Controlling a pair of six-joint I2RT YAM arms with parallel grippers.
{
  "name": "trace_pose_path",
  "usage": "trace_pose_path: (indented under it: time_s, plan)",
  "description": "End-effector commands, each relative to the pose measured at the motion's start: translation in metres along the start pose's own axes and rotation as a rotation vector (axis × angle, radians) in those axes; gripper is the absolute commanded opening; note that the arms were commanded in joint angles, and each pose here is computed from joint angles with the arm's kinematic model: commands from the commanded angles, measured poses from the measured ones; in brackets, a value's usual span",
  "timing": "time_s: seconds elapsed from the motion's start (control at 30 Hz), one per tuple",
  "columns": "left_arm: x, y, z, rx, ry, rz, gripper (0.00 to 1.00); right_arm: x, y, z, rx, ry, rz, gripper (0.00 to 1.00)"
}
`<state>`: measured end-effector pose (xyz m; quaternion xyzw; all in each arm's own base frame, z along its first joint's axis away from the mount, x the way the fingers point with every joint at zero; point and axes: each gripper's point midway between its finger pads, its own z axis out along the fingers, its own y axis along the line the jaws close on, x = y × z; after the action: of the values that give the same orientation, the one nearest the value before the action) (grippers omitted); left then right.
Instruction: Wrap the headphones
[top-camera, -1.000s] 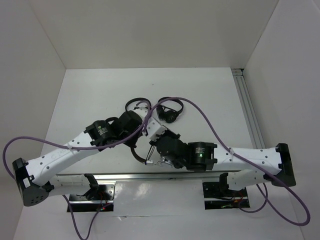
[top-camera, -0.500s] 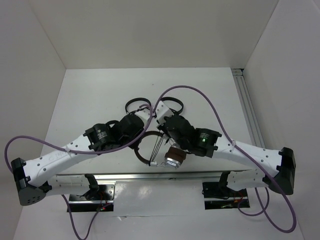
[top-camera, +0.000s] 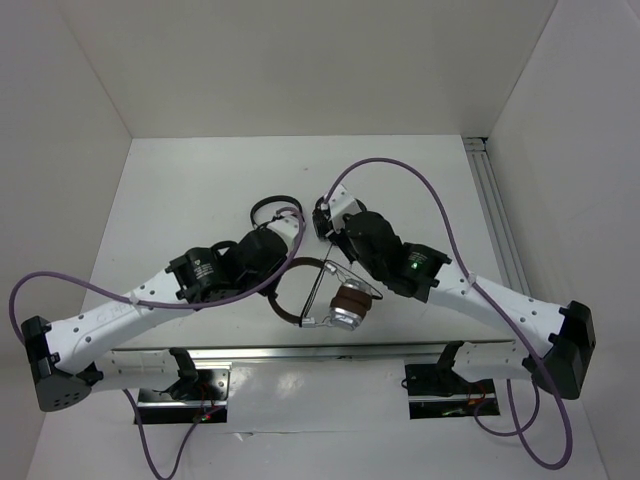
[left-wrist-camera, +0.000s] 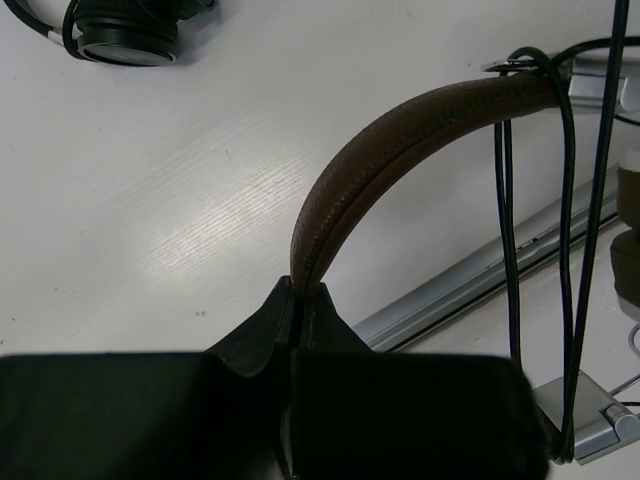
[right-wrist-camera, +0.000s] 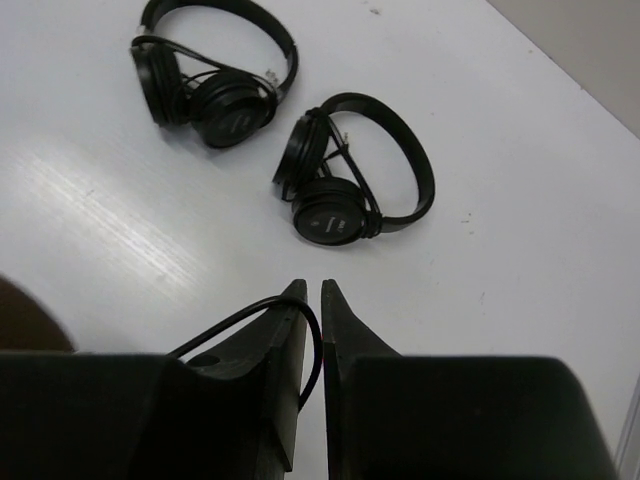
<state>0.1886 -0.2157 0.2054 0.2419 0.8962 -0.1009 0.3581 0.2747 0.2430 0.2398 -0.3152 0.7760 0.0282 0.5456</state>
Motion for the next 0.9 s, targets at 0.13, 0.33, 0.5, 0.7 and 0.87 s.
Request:
trace_pose_path:
  time_s: [0.13, 0.33, 0.5, 0.7, 0.87]
  plan:
    - [0.026, -0.008, -0.019, 0.089, 0.084, 0.055, 0.0, -0.033, -0.084, 0.009, 0.259, -0.131, 0.246, 0.14]
    - [0.024, -0.006, -0.023, 0.087, 0.062, 0.049, 0.0, -0.026, -0.071, 0.02, 0.108, -0.126, 0.276, 0.12]
    - [0.014, -0.011, -0.037, 0.131, 0.035, 0.039, 0.0, -0.015, -0.041, 0.028, -0.039, -0.124, 0.262, 0.12]
    - [0.0, -0.014, -0.055, 0.171, -0.018, 0.023, 0.0, -0.007, -0.018, 0.037, -0.137, -0.123, 0.285, 0.14]
    - [-0.018, -0.011, -0.072, 0.169, -0.084, -0.025, 0.0, 0.003, 0.006, 0.041, -0.238, -0.13, 0.311, 0.15]
